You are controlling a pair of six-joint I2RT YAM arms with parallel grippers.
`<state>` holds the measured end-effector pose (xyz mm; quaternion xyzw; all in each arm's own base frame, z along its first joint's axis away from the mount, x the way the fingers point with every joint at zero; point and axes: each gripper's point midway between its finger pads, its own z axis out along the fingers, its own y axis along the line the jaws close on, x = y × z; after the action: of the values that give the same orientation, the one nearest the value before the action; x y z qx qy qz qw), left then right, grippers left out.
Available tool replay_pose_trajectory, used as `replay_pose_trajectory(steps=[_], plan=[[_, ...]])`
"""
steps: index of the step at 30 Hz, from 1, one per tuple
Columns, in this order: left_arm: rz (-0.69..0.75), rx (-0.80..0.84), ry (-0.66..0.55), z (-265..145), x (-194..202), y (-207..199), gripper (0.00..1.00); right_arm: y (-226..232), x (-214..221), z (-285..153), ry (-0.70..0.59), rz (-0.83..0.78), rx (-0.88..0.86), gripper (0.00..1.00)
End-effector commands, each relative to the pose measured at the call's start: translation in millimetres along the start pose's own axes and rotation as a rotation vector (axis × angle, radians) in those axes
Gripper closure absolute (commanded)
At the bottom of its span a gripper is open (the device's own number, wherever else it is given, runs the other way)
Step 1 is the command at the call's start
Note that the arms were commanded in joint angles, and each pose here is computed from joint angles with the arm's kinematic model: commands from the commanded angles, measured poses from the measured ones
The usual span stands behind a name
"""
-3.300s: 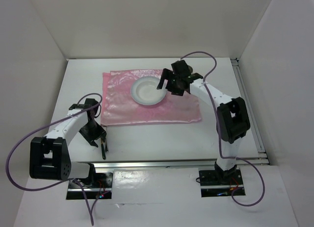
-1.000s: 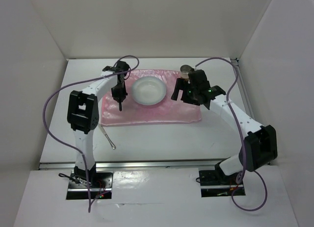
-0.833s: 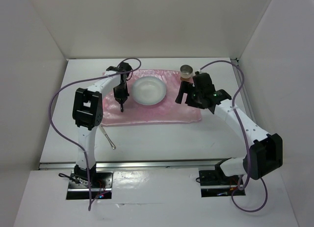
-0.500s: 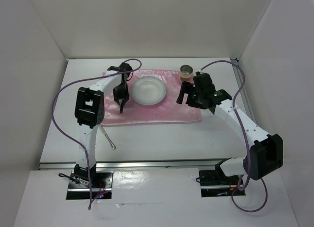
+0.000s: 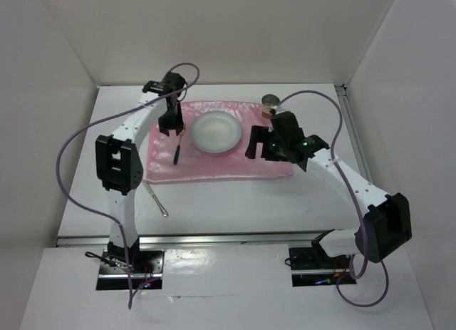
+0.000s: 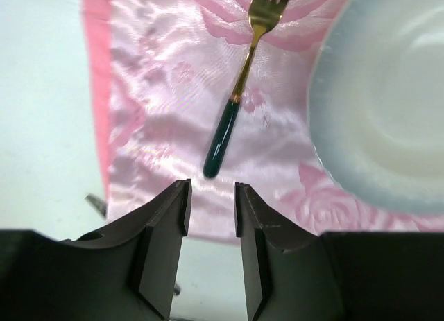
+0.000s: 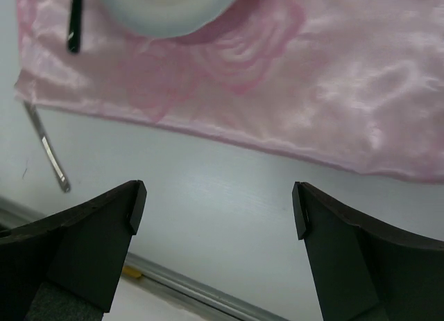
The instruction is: Set the dinner table for one person
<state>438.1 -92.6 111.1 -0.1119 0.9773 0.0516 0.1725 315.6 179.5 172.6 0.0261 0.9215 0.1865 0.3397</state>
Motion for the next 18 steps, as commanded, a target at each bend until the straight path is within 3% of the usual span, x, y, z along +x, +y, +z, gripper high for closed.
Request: replay_pose_trajectory(steps=[1,9,15,18], plan=[[-0.046,0.037,-0.199,-105.1,-23.3,26.3,0.51,74.3,16.7,-0.7,-0.008,-0.142,-0.218,0.0],[-0.278,0.124,-0.446,-217.1,-22.6,93.6,0.51,187.1,114.0,51.4,0.135,-0.464,-0.31,0.08],[-0.388,0.189,-0.52,-242.7,-6.9,113.1,0.5,267.7,149.9,70.4,0.129,-0.658,-0.427,0.12],[-0.414,0.215,-0.555,-258.3,-2.9,118.3,0.5,282.9,170.9,99.8,0.132,-0.694,-0.382,0.21]])
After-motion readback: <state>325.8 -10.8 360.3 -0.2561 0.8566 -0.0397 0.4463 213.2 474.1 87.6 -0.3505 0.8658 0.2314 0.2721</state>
